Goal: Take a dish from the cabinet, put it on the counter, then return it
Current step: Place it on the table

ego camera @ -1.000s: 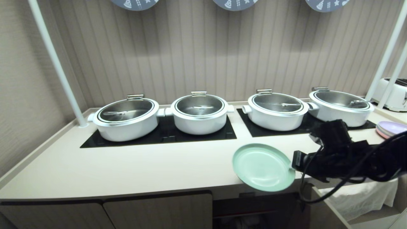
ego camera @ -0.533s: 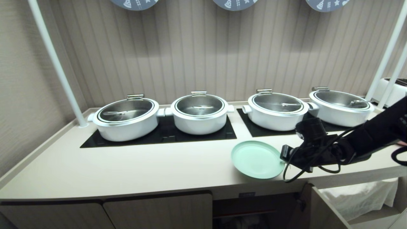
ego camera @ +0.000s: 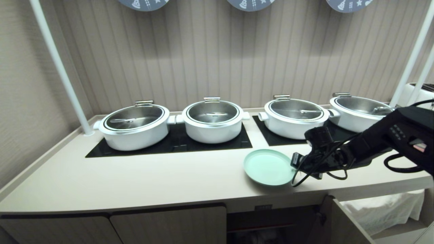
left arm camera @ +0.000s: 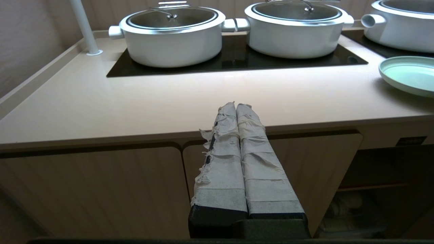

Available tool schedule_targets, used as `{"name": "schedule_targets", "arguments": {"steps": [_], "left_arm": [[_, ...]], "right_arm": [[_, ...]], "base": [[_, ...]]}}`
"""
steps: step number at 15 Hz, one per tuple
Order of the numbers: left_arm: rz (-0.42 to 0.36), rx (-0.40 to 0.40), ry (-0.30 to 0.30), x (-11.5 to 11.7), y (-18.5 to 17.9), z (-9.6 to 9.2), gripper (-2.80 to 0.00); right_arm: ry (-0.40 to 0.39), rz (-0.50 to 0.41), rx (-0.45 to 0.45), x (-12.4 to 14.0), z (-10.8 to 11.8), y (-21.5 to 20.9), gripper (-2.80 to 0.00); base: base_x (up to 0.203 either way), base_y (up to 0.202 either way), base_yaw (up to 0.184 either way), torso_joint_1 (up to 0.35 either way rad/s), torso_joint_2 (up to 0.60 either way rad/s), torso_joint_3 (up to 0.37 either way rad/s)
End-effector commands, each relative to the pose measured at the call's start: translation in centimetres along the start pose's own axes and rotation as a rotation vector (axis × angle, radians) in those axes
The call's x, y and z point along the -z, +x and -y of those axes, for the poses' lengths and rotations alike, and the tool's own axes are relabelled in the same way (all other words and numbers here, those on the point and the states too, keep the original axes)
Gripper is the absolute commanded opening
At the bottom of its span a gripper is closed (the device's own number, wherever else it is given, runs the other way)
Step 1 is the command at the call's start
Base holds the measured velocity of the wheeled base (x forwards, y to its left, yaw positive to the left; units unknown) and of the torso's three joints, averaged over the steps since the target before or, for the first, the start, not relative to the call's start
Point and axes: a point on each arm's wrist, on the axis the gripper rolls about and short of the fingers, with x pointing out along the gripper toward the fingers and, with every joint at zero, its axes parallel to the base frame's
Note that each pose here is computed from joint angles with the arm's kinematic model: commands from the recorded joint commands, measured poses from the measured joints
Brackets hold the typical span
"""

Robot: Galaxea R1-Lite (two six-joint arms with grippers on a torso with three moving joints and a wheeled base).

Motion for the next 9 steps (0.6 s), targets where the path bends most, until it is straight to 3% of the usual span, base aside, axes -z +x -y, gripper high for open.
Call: {"name": "schedule_targets", "arguments": {"steps": [1,9], "left_arm": [[0.001,0.001,0.000,0.0,0.0,0.0,-2.80],[0.001,0.001,0.000,0.0,0.0,0.0,-2.80]], "right_arm": [[0.004,0.001,0.000,-0.3,0.0,1.0,-2.80],[0.009,0.005,0.004,-1.1,0.1,2.9,-2.80]], "base": [[0.000,0.000,0.000,0.000,0.00,0.000],[0.000,0.000,0.000,0.000,0.00,0.000]]}}
